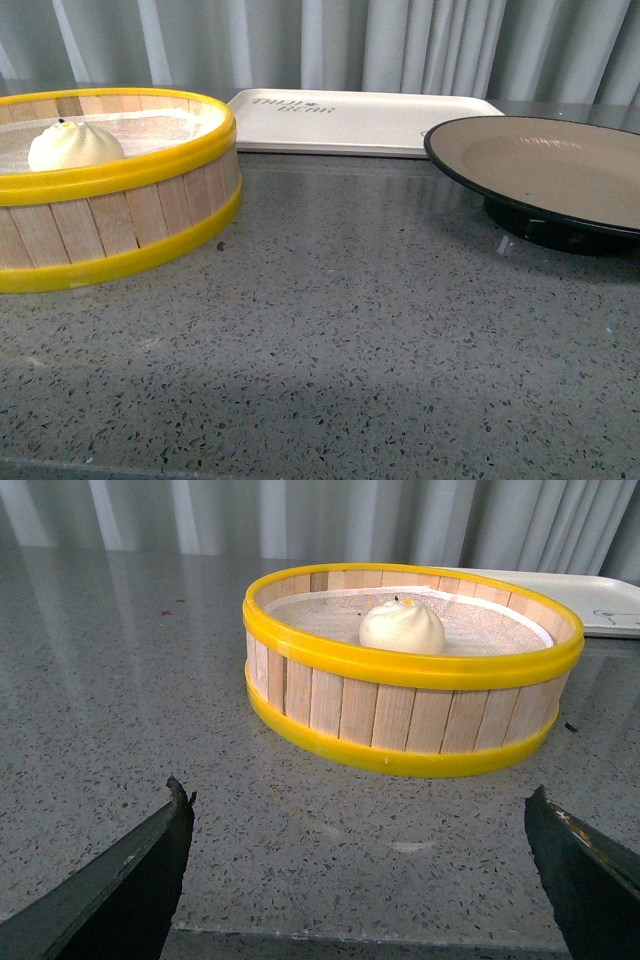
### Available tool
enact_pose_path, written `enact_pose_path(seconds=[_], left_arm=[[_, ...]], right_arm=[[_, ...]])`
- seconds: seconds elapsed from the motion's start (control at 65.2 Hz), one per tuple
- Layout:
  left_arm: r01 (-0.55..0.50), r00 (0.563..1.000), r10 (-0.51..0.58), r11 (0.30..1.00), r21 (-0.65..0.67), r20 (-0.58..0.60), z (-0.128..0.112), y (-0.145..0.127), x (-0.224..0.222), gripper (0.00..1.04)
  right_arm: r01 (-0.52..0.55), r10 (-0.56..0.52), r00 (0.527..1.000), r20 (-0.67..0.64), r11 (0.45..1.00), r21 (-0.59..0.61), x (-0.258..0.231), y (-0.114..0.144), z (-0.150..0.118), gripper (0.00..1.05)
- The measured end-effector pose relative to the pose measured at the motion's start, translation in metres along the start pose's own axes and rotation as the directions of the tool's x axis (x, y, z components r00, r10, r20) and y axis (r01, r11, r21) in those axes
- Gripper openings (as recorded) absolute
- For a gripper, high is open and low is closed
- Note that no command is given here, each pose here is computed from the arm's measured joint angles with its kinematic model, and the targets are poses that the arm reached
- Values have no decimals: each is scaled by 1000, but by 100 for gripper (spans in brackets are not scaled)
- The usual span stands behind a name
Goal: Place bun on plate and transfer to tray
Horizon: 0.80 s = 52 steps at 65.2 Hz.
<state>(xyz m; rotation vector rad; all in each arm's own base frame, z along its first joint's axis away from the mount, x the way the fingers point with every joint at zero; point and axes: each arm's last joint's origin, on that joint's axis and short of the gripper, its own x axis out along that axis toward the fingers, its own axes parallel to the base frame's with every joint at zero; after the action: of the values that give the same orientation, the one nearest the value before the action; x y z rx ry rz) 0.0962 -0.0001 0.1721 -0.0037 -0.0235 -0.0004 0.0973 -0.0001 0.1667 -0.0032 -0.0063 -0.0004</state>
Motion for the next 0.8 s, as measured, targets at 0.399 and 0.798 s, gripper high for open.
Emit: enact_pose_path(seconds=[0.399, 0.798], left_arm=[[0, 1000, 0, 1000, 0, 0, 0, 0, 0, 98], [-58, 894, 16, 995, -80, -448, 3, 8, 3, 98]], right_arm=[[0, 0, 1000, 0, 1000, 0, 0, 0, 0, 96], [0, 0, 1000, 0, 1000, 0, 0, 0, 0, 96]])
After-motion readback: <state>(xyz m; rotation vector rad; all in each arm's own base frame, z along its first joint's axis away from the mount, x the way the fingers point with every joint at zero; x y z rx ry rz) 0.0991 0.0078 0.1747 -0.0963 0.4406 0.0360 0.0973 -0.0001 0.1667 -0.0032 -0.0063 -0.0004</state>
